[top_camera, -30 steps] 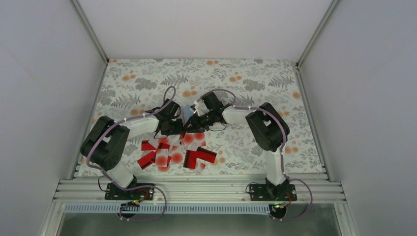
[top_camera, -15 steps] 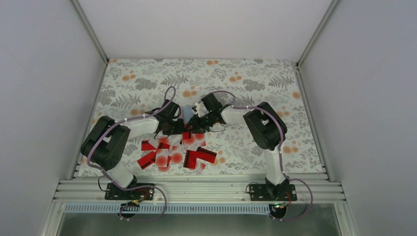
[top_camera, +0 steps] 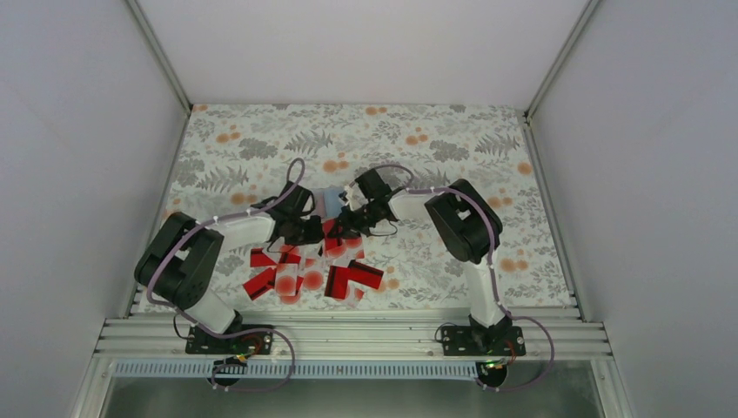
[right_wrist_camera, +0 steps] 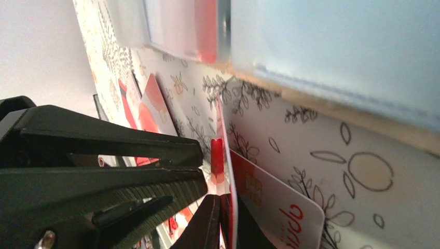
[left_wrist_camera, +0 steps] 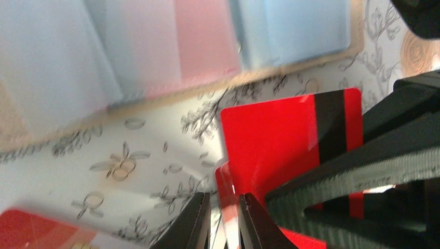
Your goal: Put the credit cards into the card holder
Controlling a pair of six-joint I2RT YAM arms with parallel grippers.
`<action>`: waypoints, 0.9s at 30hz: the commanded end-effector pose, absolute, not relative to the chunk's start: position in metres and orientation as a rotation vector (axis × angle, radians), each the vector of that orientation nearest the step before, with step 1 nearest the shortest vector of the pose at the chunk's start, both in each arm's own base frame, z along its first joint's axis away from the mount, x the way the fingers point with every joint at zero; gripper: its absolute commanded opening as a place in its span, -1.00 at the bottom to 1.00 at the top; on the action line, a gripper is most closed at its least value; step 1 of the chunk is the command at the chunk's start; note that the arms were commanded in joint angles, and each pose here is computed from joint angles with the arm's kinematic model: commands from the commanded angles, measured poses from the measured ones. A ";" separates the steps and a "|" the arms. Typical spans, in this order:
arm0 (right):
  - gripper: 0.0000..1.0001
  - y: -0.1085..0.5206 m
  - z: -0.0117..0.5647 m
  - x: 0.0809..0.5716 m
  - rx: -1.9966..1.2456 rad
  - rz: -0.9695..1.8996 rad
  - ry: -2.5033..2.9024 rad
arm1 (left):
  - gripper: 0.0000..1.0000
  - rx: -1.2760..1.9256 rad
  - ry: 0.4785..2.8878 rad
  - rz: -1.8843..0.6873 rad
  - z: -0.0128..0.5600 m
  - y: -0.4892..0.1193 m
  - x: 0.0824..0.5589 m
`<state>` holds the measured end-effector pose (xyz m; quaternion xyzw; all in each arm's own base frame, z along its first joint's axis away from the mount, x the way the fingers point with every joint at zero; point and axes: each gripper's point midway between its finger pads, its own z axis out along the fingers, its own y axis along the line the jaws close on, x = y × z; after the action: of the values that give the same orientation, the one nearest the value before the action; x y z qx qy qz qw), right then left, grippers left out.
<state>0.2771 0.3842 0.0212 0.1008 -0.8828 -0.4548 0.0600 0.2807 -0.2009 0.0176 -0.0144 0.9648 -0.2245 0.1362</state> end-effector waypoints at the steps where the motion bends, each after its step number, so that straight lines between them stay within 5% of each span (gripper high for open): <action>1: -0.92 0.376 0.021 0.271 0.325 -1.459 -2.596 | -0.66 -0.082 2.858 -0.634 0.016 -0.187 0.259; 9: -0.92 0.364 0.051 0.280 0.384 -1.658 -2.457 | -0.50 -0.100 2.767 -0.682 0.063 -0.185 0.267; 21: -0.92 0.358 0.156 0.304 0.362 -1.827 -2.394 | 0.27 -0.002 2.437 -1.085 0.195 -0.211 0.274; 27: -0.92 0.358 0.218 0.310 0.394 -1.926 -2.369 | 0.29 -0.026 2.253 -1.306 0.254 -0.215 0.284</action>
<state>0.3091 0.3605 0.1689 0.1261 -0.7870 -0.6029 0.0339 0.2820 -0.2063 0.2092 -0.0143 0.8768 -0.4079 0.2541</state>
